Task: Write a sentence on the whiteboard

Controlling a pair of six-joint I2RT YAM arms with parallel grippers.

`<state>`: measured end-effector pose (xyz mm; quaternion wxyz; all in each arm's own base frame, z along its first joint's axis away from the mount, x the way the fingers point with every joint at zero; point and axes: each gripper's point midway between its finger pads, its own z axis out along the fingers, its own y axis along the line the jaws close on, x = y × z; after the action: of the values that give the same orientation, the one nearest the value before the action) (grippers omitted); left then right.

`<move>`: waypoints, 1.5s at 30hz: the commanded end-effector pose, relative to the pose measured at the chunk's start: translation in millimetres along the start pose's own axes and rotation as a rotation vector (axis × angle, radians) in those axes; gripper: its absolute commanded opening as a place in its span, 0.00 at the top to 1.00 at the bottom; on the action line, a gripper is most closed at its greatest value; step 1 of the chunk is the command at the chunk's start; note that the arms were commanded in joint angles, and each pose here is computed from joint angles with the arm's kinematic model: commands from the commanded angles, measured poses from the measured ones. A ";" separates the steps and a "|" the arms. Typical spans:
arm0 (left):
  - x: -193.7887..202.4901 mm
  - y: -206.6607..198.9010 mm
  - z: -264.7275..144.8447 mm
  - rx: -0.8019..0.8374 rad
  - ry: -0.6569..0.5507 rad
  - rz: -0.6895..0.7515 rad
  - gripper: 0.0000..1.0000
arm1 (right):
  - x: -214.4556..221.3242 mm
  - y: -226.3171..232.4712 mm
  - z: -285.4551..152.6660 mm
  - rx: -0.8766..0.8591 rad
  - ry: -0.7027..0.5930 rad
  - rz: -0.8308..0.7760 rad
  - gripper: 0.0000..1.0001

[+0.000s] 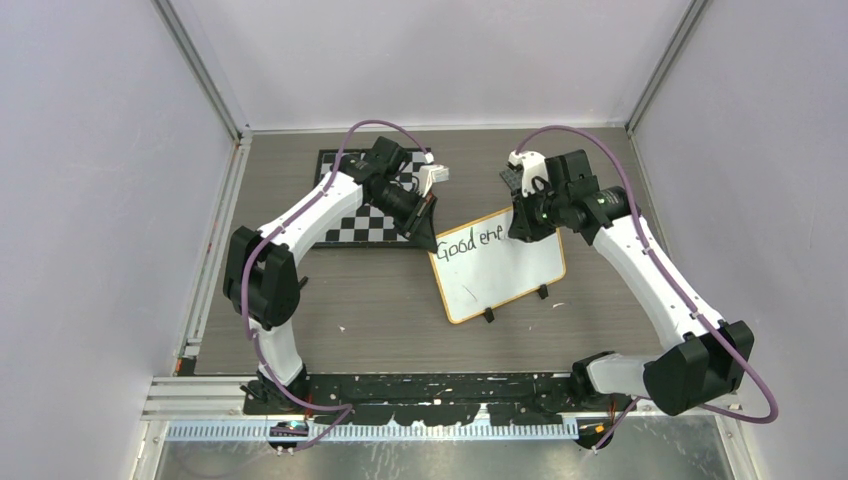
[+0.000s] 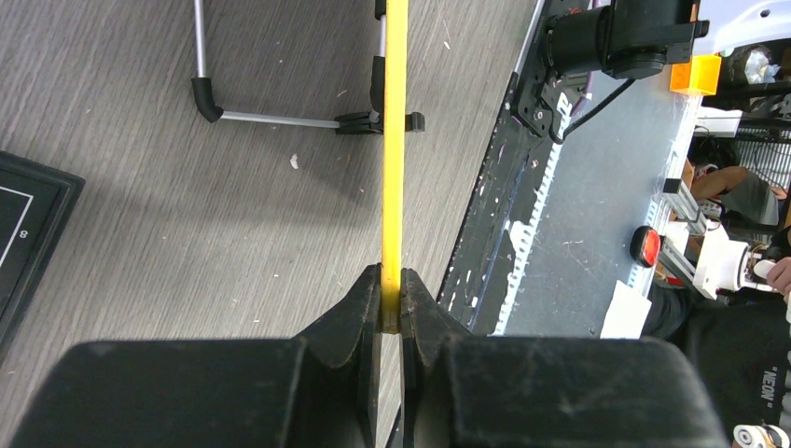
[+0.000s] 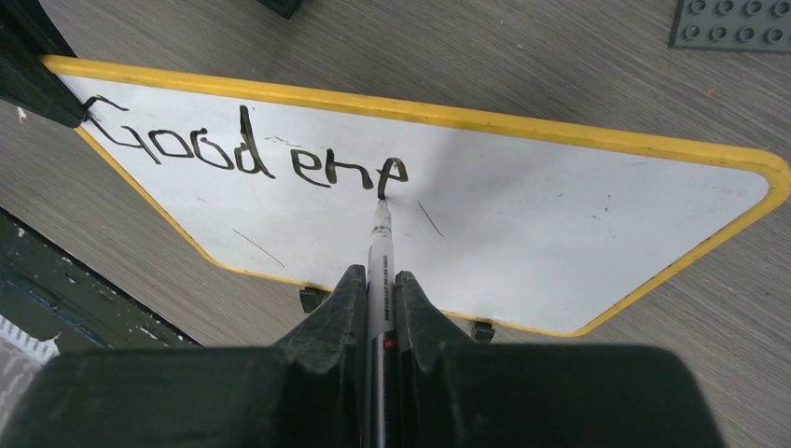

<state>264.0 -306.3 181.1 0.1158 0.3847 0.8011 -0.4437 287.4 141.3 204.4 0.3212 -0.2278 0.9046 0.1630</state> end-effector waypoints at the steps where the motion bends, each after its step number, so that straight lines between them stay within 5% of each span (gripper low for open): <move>1: -3.7 -8.2 1.5 0.031 -0.005 0.021 0.99 | -9.0 -4.1 -3.8 0.032 -0.051 -0.038 1.00; 45: -4.9 -10.0 1.0 0.036 -0.002 0.028 0.98 | -43.3 -10.4 -19.7 0.028 -0.132 -0.061 1.00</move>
<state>262.4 -307.1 182.2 0.1144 0.3869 0.7979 -0.4480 295.8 130.0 223.0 0.3487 -0.2399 0.8939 0.1479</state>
